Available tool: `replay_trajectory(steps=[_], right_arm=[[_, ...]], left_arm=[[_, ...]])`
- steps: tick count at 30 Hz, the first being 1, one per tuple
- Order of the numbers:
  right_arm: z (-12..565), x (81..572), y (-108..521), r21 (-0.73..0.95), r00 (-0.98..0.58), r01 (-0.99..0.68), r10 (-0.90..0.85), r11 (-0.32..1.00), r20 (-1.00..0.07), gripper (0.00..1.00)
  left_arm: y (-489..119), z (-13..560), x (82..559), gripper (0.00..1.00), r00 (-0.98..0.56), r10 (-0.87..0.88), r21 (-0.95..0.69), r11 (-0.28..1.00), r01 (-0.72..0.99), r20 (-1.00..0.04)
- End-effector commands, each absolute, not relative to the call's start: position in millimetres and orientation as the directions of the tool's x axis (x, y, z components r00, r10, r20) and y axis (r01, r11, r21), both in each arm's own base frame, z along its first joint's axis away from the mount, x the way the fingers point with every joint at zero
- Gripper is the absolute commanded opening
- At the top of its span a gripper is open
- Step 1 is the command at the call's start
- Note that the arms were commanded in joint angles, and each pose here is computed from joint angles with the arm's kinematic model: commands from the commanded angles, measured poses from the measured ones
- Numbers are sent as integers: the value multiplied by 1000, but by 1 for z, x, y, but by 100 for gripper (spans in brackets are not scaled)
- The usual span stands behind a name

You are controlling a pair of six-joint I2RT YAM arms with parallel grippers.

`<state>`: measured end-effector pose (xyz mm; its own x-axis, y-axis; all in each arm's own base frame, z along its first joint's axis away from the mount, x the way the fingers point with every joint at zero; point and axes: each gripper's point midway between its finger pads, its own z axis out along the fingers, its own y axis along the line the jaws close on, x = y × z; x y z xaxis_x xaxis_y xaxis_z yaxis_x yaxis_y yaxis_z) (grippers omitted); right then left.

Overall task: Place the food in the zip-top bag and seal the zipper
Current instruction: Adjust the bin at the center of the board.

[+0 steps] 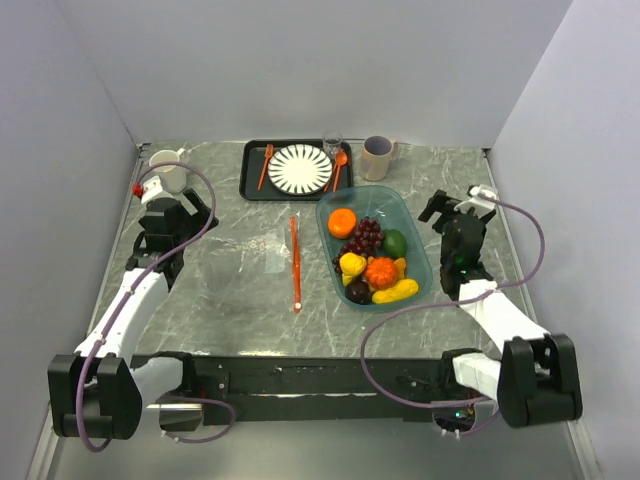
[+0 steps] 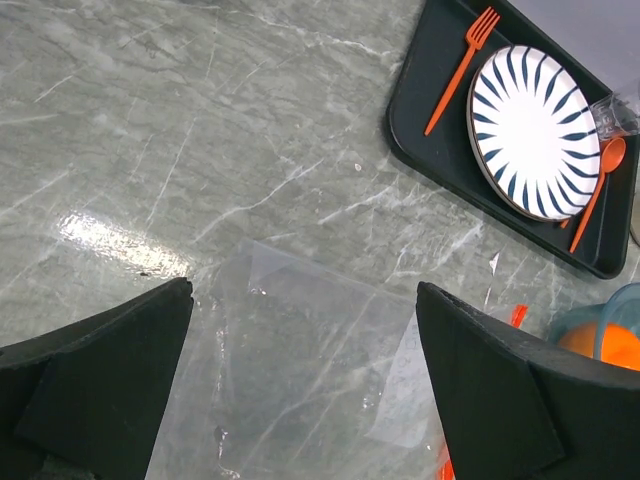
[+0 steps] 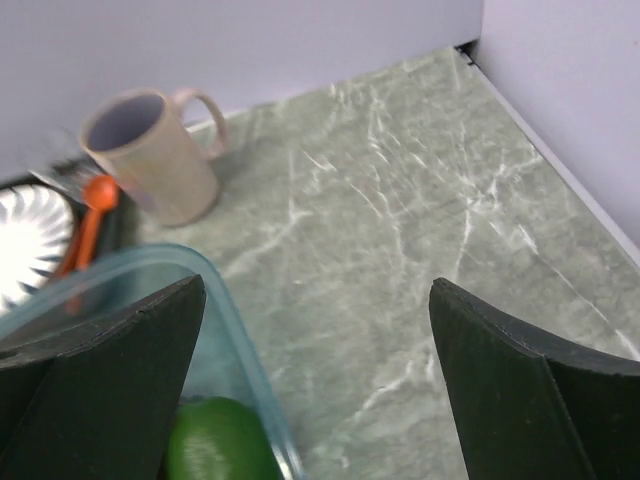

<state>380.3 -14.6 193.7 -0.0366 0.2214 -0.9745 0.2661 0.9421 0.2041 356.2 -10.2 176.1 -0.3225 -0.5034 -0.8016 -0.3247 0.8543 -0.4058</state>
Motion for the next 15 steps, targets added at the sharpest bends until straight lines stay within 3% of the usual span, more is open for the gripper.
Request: replay_trajectory(steps=[1,3,6,11,15], right_arm=[[204,366,-7,343,-99,311,390,886,-916,100],[217,364,2,386,-145,307,444,870,-884,100],[235,364,40,392,-260,99,404,915,-877,100],[236,360,76,416,-405,-61,358,907,-841,100],[227,362,92,436,-513,-103,328,894,-793,100]], left_arm=[[-18,196,366,99,-283,-540,-467,836,-288,-793],[-22,194,370,99,-318,-540,-465,838,-284,-779],[-30,176,366,99,-421,-508,-438,861,-258,-751],[-47,157,362,99,-550,-477,-437,874,-213,-686],[-53,175,357,99,-519,-460,-459,877,-140,-721]])
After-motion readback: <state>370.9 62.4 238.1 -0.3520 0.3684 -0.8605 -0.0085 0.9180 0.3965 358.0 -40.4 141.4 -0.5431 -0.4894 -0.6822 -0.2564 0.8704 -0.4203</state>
